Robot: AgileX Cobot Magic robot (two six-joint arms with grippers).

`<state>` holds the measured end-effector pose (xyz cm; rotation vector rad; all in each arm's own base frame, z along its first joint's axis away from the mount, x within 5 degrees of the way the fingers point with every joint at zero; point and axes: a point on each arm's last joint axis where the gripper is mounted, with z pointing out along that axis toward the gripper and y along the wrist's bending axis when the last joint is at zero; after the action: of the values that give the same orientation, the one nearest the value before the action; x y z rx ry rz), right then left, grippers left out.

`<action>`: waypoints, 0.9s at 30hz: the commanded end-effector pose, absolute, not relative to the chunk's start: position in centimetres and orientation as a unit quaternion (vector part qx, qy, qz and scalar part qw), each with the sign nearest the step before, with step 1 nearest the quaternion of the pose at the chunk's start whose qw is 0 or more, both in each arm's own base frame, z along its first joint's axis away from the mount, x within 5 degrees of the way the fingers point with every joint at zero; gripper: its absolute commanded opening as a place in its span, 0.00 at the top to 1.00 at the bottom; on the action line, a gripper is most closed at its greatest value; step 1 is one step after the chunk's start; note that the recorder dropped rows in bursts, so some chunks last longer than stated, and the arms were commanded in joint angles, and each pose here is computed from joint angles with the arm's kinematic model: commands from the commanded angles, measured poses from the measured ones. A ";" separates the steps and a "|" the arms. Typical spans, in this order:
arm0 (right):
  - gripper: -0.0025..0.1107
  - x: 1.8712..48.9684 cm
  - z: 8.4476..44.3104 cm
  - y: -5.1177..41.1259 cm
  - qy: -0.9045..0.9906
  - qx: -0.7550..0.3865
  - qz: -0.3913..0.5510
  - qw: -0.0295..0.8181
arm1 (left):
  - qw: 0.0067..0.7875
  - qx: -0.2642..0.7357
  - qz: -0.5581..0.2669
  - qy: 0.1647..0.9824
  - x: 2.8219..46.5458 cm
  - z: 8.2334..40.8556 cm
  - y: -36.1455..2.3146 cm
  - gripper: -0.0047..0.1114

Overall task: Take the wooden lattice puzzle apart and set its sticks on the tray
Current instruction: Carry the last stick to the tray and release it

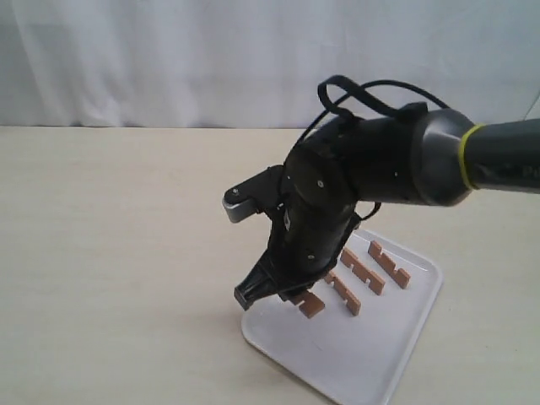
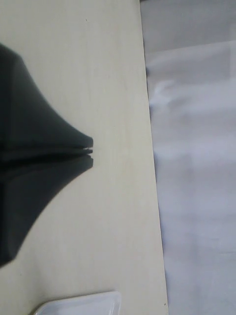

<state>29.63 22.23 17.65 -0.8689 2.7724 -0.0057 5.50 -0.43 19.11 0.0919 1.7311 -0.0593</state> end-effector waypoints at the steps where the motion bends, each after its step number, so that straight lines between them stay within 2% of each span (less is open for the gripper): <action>1: 0.94 29.0 15.7 21.9 0.941 -0.306 0.014 0.144 | 0.650 0.039 -0.027 0.758 5.5 19.1 -0.4 0.96; 12: 0.94 29.0 12.4 21.6 0.941 -0.312 -0.004 0.130 | 0.650 0.039 -0.027 0.758 5.5 19.1 -0.4 0.96; 21: 0.94 29.0 12.0 20.9 0.936 -0.332 -0.042 0.110 | 0.650 0.039 -0.027 0.758 5.5 19.1 -0.4 0.96; 23: 0.90 29.0 12.0 20.8 0.935 -0.336 -0.050 0.105 | 0.650 0.039 -0.027 0.758 5.5 19.1 -0.4 0.96; 27: 0.77 28.9 12.0 20.7 0.935 -0.336 -0.053 0.103 | 0.650 0.039 -0.027 0.758 5.5 19.1 -0.4 0.96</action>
<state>28.99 20.96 12.21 -0.9867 2.7491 -0.1336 5.50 -0.43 19.11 0.0919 1.7311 -0.0593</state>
